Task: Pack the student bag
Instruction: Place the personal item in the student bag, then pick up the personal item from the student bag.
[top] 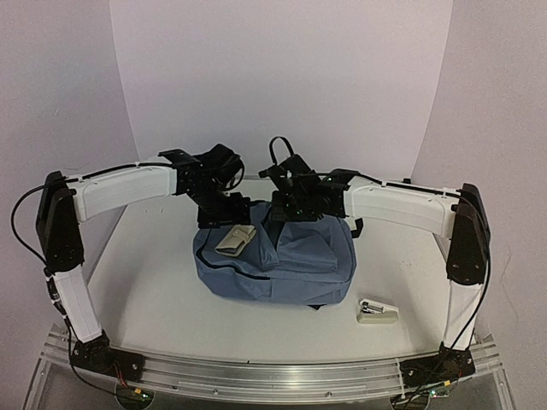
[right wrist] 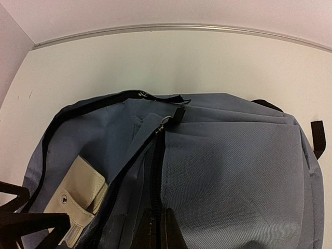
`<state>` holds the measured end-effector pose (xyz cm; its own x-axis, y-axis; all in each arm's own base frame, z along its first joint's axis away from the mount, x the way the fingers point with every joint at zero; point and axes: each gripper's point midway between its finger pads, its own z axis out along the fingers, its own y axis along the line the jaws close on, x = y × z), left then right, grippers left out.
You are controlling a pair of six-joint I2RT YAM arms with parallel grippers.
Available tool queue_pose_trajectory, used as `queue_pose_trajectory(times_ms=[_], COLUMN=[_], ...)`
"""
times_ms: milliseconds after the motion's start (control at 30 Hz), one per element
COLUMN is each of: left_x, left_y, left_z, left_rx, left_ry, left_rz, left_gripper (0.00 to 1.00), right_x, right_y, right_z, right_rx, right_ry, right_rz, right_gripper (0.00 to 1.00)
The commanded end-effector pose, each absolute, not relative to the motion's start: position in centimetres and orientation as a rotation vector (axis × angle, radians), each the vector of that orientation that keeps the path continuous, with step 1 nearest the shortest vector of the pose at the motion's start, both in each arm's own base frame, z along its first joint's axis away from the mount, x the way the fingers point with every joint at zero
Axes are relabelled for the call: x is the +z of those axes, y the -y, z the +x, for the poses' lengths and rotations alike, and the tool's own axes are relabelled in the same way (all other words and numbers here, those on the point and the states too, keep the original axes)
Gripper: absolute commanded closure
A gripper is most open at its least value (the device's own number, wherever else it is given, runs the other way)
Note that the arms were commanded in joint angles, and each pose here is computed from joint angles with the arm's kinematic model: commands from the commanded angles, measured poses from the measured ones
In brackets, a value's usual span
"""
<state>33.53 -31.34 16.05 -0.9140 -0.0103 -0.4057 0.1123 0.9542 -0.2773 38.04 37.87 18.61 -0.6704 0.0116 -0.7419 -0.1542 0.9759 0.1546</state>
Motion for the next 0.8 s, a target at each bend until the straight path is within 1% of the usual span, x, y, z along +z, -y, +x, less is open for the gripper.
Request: queue_pose_trajectory(times_ms=[0, 67, 167, 267, 367, 533, 667, 767], left_x=[19.9, 19.2, 18.5, 18.1, 17.5, 14.5, 12.0, 11.0], left_y=[30.1, 29.6, 29.2, 28.2, 28.0, 29.0, 28.6, 28.7], left_z=[33.4, 33.6, 34.2, 35.5, 36.2, 36.0, 36.2, 36.1], left_rx=[-0.723, -0.877, -1.077, -1.172, -1.262, -1.33, -1.263, -1.259], left_ry=[-2.593, -2.597, -2.587, -2.559, -2.557, -2.637, -2.694, -2.72], left_rz=[0.036, 0.013, -0.008, -0.034, -0.037, 0.013, 0.002, 0.003], left_gripper=[0.17, 0.19, 0.25, 0.29, 0.3, 0.31, 0.31, 0.31], right_x=[22.9, 22.9, 22.7, 22.6, 22.8, 23.0, 23.4, 23.6], right_y=[-37.7, -37.6, -37.5, -37.6, -37.6, -37.8, -37.8, -37.7], right_z=[38.1, 38.0, 37.8, 37.6, 37.6, 37.7, 37.7, 37.7], right_rx=[0.335, 0.34, 0.342, 0.353, 0.358, 0.364, 0.375, 0.374], right_ry=[-2.207, -2.21, -2.215, -2.22, -2.218, -2.214, -2.208, -2.204], right_rz=[-0.058, -0.059, -0.057, -0.062, -0.061, -0.062, -0.062, -0.062], right_gripper=[1.0, 1.0, 1.0, 1.0, 1.0, 1.0, 1.0, 1.0])
